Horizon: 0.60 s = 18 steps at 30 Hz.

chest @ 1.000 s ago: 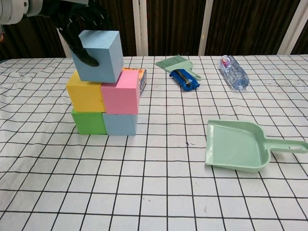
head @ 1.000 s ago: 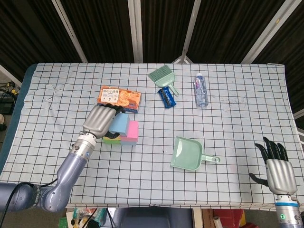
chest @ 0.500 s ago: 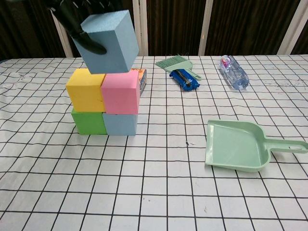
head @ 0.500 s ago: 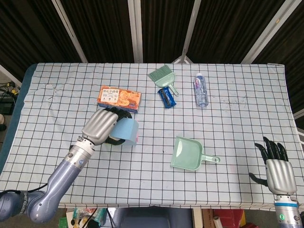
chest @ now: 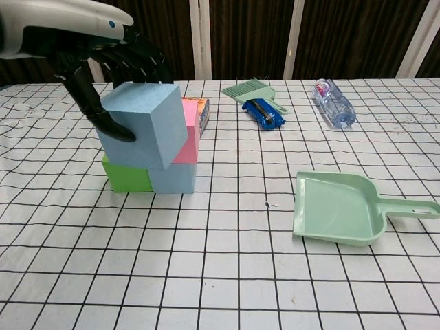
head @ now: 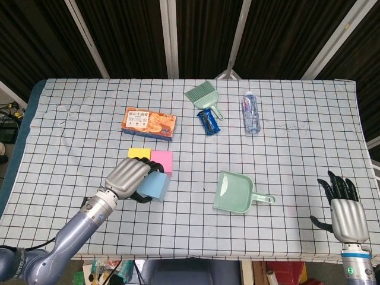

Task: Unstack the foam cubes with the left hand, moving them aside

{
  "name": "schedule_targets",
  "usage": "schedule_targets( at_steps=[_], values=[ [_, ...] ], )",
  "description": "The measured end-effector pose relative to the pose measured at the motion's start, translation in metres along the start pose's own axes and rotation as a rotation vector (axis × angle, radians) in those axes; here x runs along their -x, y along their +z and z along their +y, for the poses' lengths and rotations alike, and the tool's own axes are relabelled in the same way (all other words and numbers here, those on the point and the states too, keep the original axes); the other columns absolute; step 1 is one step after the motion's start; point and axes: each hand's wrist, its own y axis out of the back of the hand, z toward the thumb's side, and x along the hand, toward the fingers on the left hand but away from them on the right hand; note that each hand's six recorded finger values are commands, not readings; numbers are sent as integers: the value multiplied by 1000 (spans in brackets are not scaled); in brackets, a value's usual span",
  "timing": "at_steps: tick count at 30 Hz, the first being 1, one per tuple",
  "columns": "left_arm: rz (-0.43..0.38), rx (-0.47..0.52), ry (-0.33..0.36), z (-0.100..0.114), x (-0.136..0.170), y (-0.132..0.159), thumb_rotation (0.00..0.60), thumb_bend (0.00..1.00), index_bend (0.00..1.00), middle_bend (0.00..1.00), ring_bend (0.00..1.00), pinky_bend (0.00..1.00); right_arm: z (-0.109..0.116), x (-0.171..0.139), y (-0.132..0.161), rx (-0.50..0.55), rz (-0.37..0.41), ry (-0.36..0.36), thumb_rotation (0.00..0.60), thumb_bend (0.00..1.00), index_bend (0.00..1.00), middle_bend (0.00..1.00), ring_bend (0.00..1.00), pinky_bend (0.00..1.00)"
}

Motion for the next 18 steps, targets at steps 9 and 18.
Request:
schedule_targets(
  at_steps=[9, 18],
  values=[
    [29, -31, -18, -5, 0, -10, 600, 289, 310, 393, 298, 357, -2, 0, 1, -3, 0, 6, 600, 124, 183, 27, 72, 0],
    [50, -128, 117, 2, -13, -27, 600, 288, 312, 397, 298, 357, -3, 1, 0, 4, -2, 15, 600, 123, 184, 27, 72, 0]
  ],
)
